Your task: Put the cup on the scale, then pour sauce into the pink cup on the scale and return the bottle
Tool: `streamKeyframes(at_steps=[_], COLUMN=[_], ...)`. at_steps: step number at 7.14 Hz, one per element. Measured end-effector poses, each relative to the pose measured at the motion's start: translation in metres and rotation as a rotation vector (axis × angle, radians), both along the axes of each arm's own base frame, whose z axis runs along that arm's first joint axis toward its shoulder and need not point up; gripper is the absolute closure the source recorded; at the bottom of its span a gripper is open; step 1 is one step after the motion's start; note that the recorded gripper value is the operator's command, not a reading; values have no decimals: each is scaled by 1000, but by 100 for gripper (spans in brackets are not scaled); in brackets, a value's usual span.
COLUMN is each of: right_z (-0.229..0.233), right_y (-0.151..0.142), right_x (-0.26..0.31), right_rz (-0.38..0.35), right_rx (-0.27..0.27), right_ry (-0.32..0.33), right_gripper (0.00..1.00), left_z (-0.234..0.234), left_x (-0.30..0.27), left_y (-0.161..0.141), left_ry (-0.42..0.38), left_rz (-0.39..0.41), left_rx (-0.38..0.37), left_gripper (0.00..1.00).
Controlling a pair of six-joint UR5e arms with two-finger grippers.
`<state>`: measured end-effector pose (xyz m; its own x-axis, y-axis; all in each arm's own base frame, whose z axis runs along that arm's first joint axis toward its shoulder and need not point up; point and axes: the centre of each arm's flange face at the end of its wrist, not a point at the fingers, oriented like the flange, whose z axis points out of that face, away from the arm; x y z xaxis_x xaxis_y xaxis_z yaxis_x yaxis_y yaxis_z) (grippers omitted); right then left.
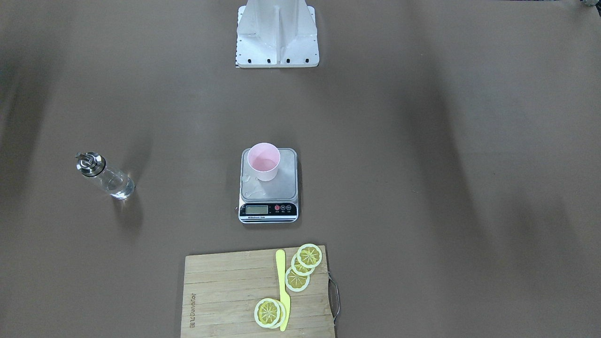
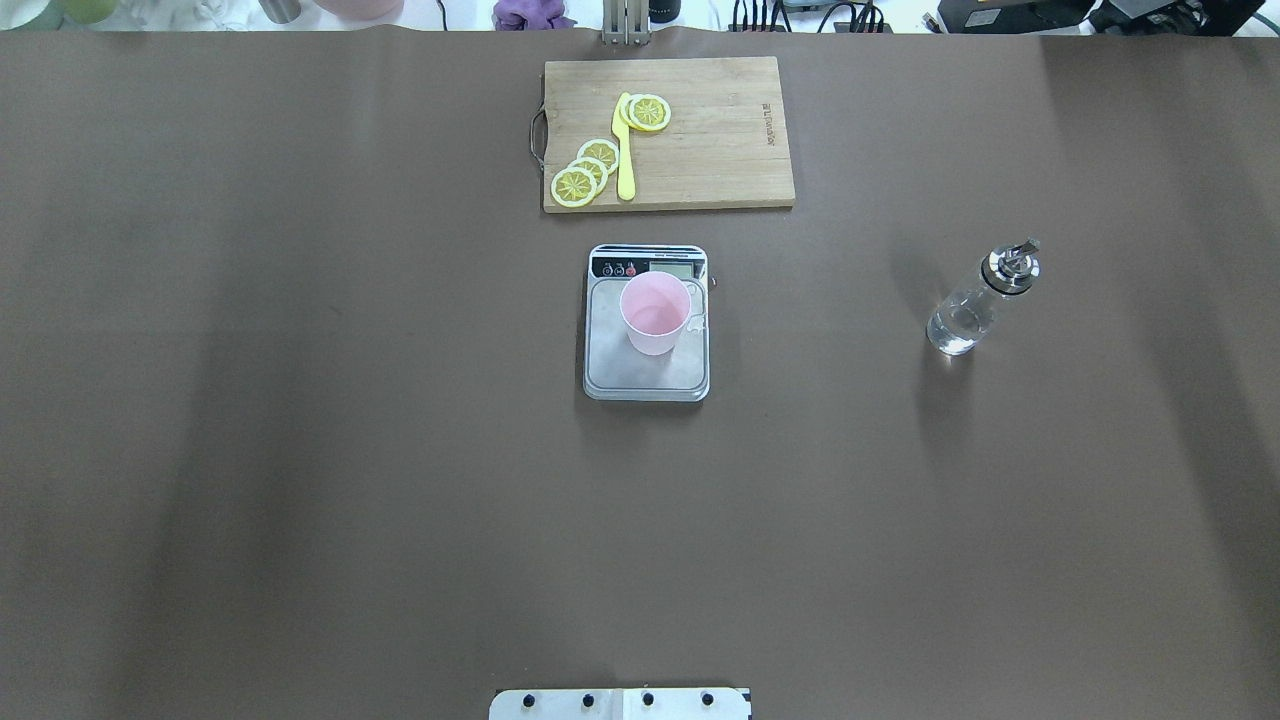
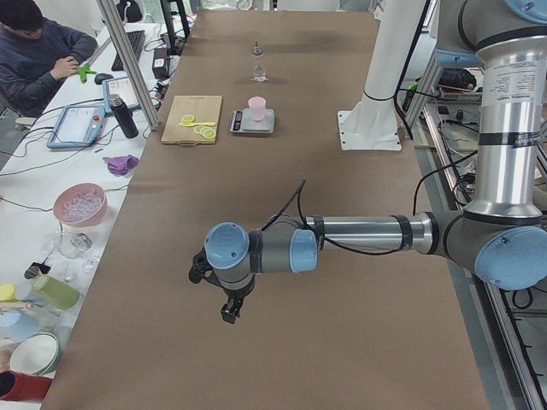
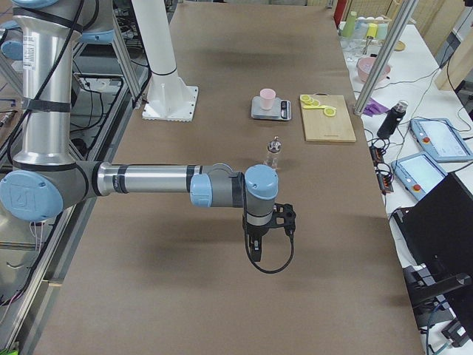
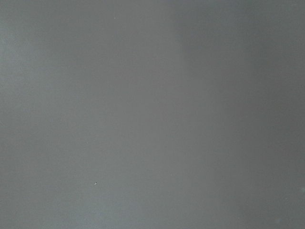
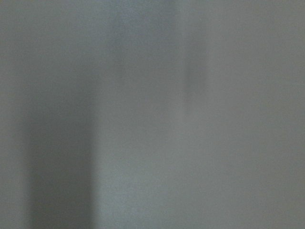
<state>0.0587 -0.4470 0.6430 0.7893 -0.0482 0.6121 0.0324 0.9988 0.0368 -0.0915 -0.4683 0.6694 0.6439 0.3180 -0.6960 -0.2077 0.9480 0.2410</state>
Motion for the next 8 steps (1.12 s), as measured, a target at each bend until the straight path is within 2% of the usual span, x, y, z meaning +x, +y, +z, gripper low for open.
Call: streamKeyframes(at_steps=[8], right_z=[6], right_y=[10], right_x=[0], right_rz=[5], right_rx=[-19], right_ry=[0], right_gripper=[0], left_z=[19], left_x=[3], left_y=[5], left_ry=[2], left_rz=[6], left_rx=[-35], left_gripper=[1])
